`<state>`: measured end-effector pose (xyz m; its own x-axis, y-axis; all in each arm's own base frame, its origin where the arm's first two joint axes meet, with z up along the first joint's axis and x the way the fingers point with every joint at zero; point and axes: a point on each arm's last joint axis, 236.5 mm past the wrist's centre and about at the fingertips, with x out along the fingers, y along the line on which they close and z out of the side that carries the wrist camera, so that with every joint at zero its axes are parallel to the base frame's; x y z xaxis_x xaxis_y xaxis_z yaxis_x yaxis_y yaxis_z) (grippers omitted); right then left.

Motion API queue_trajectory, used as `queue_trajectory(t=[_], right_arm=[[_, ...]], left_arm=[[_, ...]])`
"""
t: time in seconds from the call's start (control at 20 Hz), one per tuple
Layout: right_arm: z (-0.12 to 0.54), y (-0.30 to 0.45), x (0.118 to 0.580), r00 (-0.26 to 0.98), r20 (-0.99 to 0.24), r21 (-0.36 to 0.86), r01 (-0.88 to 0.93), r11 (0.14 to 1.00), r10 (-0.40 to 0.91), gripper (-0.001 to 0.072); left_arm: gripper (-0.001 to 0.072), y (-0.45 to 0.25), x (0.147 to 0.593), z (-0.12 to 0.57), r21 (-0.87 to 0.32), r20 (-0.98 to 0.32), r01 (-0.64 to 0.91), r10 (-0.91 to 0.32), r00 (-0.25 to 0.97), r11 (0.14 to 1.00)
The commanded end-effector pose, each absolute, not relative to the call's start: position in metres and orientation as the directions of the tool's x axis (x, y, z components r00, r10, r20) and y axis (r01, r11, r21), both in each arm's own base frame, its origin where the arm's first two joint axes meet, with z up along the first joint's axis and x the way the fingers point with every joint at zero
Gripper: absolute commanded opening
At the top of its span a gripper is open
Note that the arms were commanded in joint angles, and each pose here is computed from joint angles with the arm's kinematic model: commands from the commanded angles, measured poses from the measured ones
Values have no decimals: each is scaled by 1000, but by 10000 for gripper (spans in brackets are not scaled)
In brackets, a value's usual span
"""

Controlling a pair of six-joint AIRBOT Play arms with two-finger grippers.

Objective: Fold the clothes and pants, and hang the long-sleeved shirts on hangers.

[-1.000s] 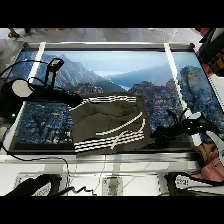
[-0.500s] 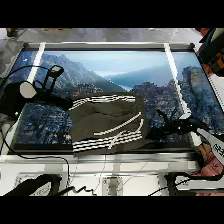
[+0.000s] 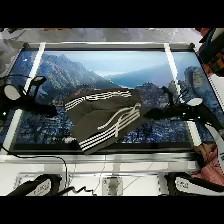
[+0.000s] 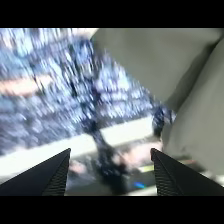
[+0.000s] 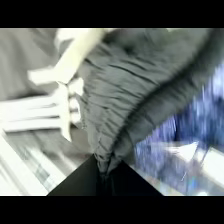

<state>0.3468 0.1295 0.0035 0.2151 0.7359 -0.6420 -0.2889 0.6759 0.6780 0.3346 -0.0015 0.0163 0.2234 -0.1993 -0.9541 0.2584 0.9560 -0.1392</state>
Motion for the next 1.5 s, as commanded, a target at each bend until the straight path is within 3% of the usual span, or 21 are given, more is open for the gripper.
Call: queue_trajectory(t=[0.0, 0.2, 0.3, 0.5, 0.65, 0.7, 0.9, 1.05, 1.2, 1.45], right_arm=[[53, 126, 370, 348, -605, 620, -360, 698, 716, 30], [55, 125, 370, 352, -605, 616, -361, 700, 714, 30], [55, 125, 370, 354, -605, 616, -361, 701, 714, 30], [55, 125, 370, 355, -605, 615, -361, 701, 713, 30], [55, 125, 370, 354, -605, 616, -360, 701, 714, 30], [55, 125, 370, 353, -605, 623, -348, 700, 714, 30], [55, 126, 370, 352, -604, 626, -345, 699, 715, 29], [56, 126, 369, 352, -600, 630, -346, 696, 718, 29], [63, 128, 366, 351, -595, 627, -361, 691, 723, 29], [89, 126, 357, 399, -590, 566, -415, 712, 702, 29]], left_arm=[[528, -28, 303, -10, -360, -911, 216, -392, 129, 908], [529, -94, 249, -52, -604, -785, 216, -619, 5, 767], [529, -113, 236, -71, -642, -756, 181, -654, 9, 745], [530, -134, 244, -94, -584, -789, 213, -609, 77, 783], [527, -143, 282, -97, -501, -803, 227, -546, 237, 835], [470, -143, 293, -98, -472, -805, 221, -519, 286, 854], [8, -144, 316, -94, -407, -796, 236, -469, 382, 882], [6, -141, 336, -73, -399, -769, 249, -470, 434, 882], [6, -129, 375, -9, -340, -688, 305, -456, 564, 890], [5, -93, 400, 133, 37, -529, 419, -338, 778, 907]])
